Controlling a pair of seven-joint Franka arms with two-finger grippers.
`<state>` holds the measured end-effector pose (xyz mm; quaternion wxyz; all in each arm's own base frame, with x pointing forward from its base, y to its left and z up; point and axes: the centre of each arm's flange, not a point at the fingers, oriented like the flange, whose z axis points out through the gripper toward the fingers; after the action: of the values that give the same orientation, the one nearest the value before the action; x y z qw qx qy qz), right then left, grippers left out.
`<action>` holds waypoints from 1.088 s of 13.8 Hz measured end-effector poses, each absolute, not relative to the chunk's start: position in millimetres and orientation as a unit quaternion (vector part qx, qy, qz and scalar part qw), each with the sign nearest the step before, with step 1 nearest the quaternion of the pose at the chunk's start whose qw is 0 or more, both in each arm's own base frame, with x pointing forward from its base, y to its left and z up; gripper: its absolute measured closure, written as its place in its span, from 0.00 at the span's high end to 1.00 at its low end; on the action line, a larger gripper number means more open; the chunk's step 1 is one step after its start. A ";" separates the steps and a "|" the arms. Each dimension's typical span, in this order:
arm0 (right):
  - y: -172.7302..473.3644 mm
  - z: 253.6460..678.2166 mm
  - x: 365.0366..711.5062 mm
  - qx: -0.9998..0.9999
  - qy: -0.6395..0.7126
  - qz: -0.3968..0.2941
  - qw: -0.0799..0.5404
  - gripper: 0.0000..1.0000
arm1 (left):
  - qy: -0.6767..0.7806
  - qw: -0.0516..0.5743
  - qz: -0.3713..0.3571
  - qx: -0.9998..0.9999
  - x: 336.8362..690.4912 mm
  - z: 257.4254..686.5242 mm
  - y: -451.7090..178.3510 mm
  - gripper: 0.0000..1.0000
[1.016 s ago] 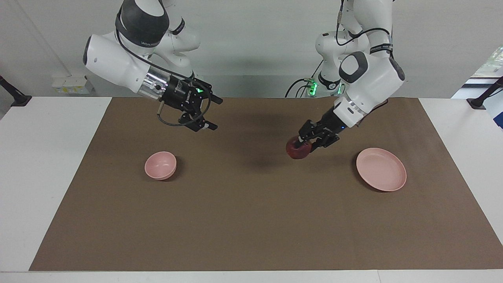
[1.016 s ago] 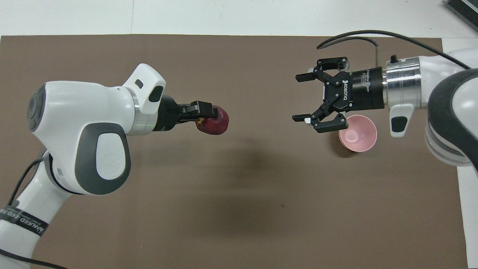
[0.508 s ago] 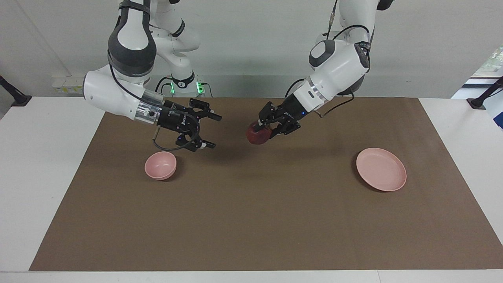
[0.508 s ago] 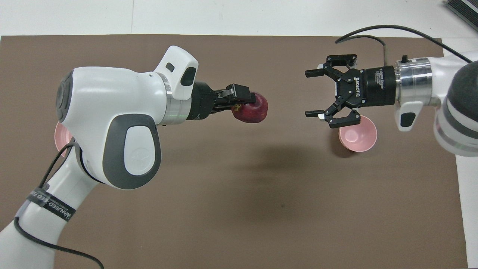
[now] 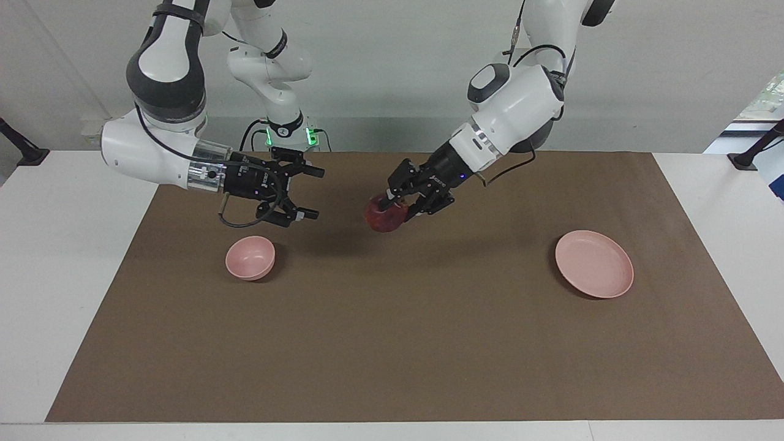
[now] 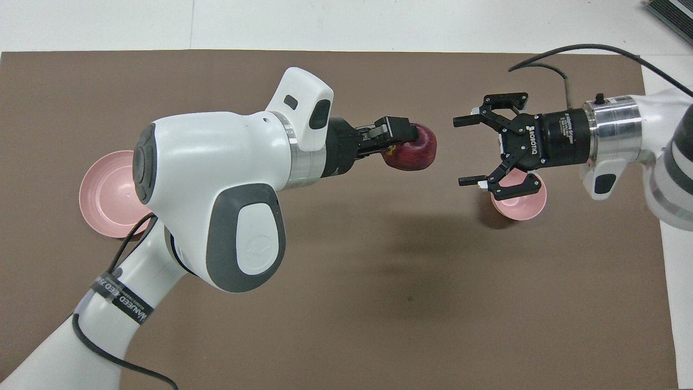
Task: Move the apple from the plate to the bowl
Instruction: 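Carry the apple toward the right gripper and close the right gripper on it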
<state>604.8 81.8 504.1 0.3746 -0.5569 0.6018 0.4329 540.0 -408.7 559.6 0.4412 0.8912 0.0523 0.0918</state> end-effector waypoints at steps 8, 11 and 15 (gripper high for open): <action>79.9 501.5 598.5 -0.565 0.595 0.424 0.383 1.00 | 0.048 0.450 0.081 0.888 516.0 562.8 -440.4 0.62; 81.7 501.4 596.7 -0.569 0.591 0.422 0.385 1.00 | 0.059 0.457 0.090 0.883 514.9 567.4 -443.0 0.62; 89.3 497.8 594.1 -0.574 0.586 0.425 0.383 1.00 | 0.065 0.467 0.102 0.876 508.9 572.6 -450.9 0.62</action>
<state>594.1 89.3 497.8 0.3826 -0.5740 0.5862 0.4249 508.9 -450.9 572.6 0.4666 0.8762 0.0645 0.1021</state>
